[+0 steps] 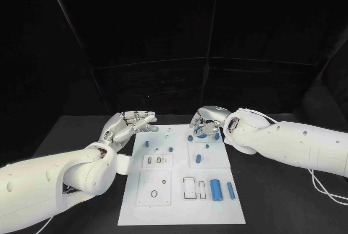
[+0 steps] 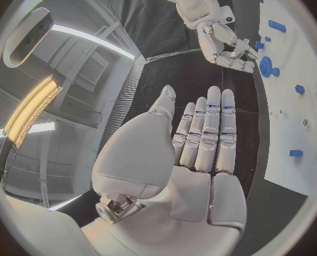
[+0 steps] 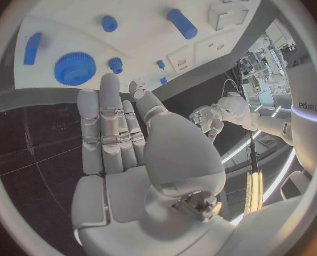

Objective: Assemble the parts on the task board

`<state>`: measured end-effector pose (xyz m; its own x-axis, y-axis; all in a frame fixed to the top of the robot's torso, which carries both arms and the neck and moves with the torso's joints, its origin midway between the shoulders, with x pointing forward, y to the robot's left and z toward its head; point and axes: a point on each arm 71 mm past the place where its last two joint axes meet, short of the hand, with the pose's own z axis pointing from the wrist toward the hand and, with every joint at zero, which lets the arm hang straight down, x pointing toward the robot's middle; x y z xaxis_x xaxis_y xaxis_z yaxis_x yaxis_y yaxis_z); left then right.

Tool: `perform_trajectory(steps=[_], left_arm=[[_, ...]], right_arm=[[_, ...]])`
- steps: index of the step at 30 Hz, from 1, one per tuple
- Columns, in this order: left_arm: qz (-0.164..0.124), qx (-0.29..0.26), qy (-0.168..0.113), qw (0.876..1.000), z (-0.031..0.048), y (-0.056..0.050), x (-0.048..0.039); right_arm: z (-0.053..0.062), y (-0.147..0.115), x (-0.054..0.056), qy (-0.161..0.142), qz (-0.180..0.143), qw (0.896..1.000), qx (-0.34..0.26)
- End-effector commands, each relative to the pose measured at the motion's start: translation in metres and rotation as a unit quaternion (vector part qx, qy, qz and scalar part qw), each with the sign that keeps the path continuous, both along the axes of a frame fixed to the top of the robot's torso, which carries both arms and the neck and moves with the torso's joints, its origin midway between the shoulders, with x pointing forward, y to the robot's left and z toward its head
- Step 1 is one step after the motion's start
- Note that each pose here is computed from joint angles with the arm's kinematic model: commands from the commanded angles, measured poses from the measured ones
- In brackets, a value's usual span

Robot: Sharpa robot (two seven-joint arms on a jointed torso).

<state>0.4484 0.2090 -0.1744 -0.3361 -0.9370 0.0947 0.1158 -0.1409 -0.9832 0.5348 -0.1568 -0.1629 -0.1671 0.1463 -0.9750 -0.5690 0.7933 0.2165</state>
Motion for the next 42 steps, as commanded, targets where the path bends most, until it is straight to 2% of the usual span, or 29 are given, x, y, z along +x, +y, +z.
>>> perform_trajectory(steps=[1,10,30,42], left_arm=[[-0.022,-0.002,-0.008,1.000,0.0028,-0.005,-0.0036],[-0.029,-0.004,-0.008,1.000,0.0046,-0.006,-0.0077],[-0.030,-0.003,-0.004,1.000,0.0046,-0.006,-0.0078],[-0.029,-0.002,-0.003,1.000,0.0047,-0.005,-0.0072]], right_arm=[[-0.002,0.003,0.001,-0.015,-0.003,0.998,-0.063],[-0.003,0.010,0.001,-0.013,0.000,0.997,-0.082],[-0.001,0.017,0.000,-0.021,0.001,0.996,-0.083],[0.010,0.024,0.004,-0.030,0.000,0.997,-0.071]])
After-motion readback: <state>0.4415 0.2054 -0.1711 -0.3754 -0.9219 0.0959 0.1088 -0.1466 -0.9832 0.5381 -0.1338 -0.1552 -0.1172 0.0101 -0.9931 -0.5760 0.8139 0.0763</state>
